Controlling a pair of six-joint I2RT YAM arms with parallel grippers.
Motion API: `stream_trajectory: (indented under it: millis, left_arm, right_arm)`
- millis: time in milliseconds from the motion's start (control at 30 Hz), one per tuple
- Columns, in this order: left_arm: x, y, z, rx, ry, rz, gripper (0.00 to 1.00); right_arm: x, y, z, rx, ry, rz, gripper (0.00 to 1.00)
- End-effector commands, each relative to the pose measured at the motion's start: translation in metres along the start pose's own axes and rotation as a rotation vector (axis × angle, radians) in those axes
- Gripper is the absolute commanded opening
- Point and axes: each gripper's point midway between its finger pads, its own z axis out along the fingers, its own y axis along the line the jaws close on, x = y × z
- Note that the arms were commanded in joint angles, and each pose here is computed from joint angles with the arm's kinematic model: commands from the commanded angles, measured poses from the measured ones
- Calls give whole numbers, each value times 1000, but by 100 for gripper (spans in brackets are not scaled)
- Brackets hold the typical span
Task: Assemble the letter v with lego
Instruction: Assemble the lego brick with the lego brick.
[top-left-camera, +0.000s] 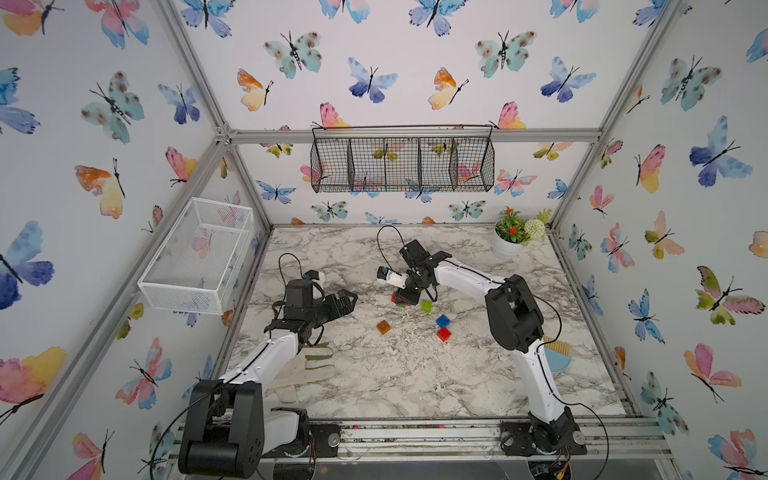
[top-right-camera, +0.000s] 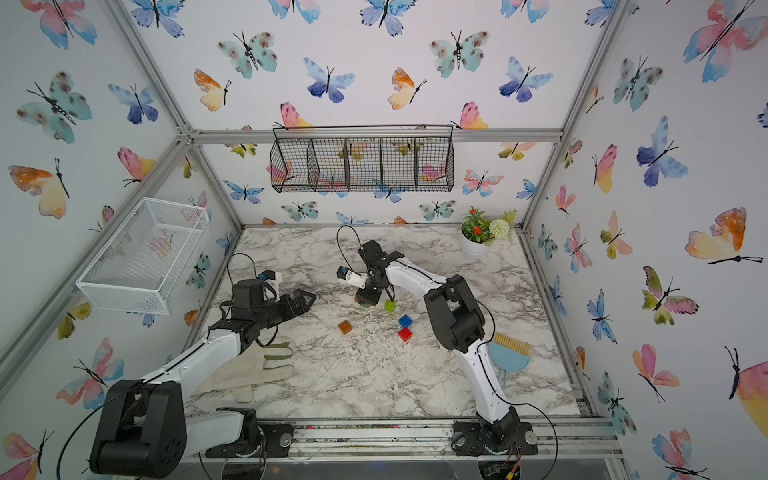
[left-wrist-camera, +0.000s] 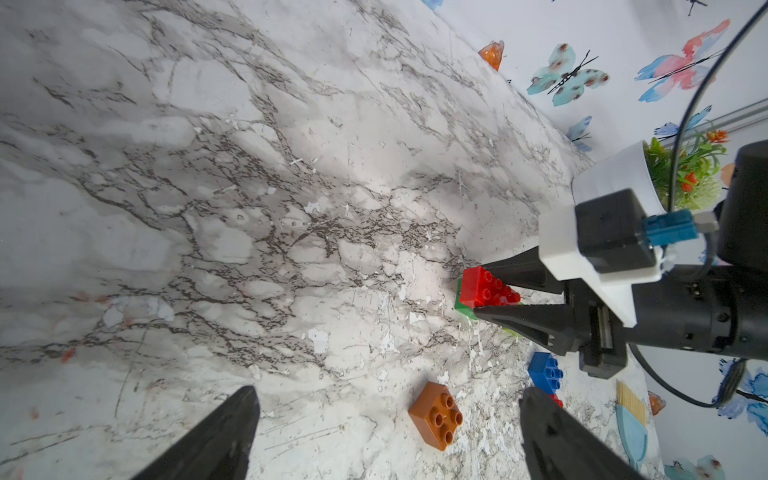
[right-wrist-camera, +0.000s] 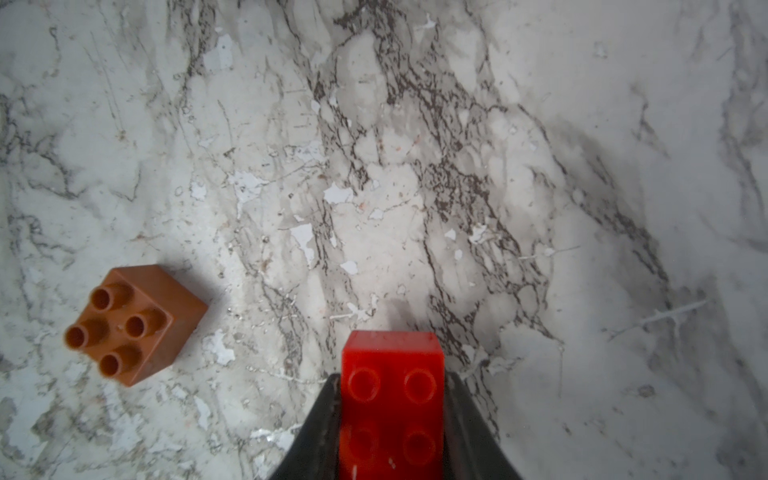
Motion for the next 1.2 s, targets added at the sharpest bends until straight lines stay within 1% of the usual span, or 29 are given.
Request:
stream_trajectory:
  millis: [0, 33, 67, 100, 167, 233, 300, 367, 467, 533, 633, 667, 700, 733, 767, 833, 900, 933, 967, 1000, 1067, 1100, 1133, 1167]
  left_arm:
    - [-9, -15, -5, 72, -27, 9, 98]
    - [-9, -17, -5, 83, -27, 9, 98]
    - [-10, -18, -5, 87, -32, 10, 98]
    - [-8, -20, -5, 105, -27, 11, 98]
    - [-7, -24, -5, 123, -21, 15, 98]
    - [-8, -24, -5, 123, -20, 19, 98]
    - [-8, -25, -6, 123, -20, 23, 98]
    - [-9, -25, -7, 121, -22, 29, 98]
    - [-10, -25, -8, 114, -24, 36, 98]
    - [-9, -24, -8, 110, -20, 40, 98]
    - [-9, -24, -7, 108, -16, 43, 98]
    - [-9, -24, -6, 108, -15, 45, 98]
    - [-10, -24, -6, 110, -14, 45, 98]
    - [-9, -24, -5, 111, -11, 45, 98]
    - [-10, -25, -4, 114, -8, 46, 98]
    - [-11, -27, -1, 128, 0, 48, 98]
    - [-12, -30, 4, 147, 10, 49, 98]
    - [-13, -32, 6, 155, 13, 50, 98]
    - [-15, -34, 10, 163, 16, 51, 98]
    - [-16, -36, 13, 170, 20, 51, 98]
    - [-18, -45, 22, 198, 31, 59, 99]
    - [-20, -50, 27, 209, 33, 64, 99]
    - [-20, -55, 33, 220, 43, 67, 100]
    - [-20, -62, 40, 237, 55, 75, 99]
  right_arm:
    - [127, 45, 61, -127, 418, 104, 2]
    - [120, 39, 59, -97, 395, 105, 3]
    - [111, 36, 56, -85, 364, 104, 6]
    - [100, 30, 51, -59, 323, 103, 15]
    - [78, 21, 41, -26, 248, 98, 20]
    - [57, 12, 32, 0, 192, 86, 29]
    - [43, 6, 25, 15, 160, 77, 36]
    - [31, 0, 19, 27, 134, 69, 40]
    - [16, -5, 9, 43, 95, 57, 47]
    - [7, -7, 3, 53, 67, 55, 57]
    - [-4, -12, -10, 82, 33, 64, 66]
    - [-9, -14, -17, 96, 15, 65, 75]
    - [-13, -15, -23, 108, 2, 69, 81]
    - [-17, -18, -32, 134, -15, 77, 93]
    - [-22, -24, -42, 175, -39, 93, 98]
    - [-32, -36, -64, 275, -107, 151, 98]
    - [-38, -60, -93, 452, -226, 279, 98]
    - [-35, -68, -104, 520, -269, 351, 98]
    - [-27, -72, -111, 556, -280, 408, 98]
    - [-21, -74, -115, 558, -276, 444, 98]
    - [-8, -71, -115, 465, -248, 554, 98]
    - [-4, -67, -114, 422, -254, 612, 98]
    - [-4, -60, -113, 367, -285, 664, 98]
    - [-7, -51, -118, 322, -343, 705, 98]
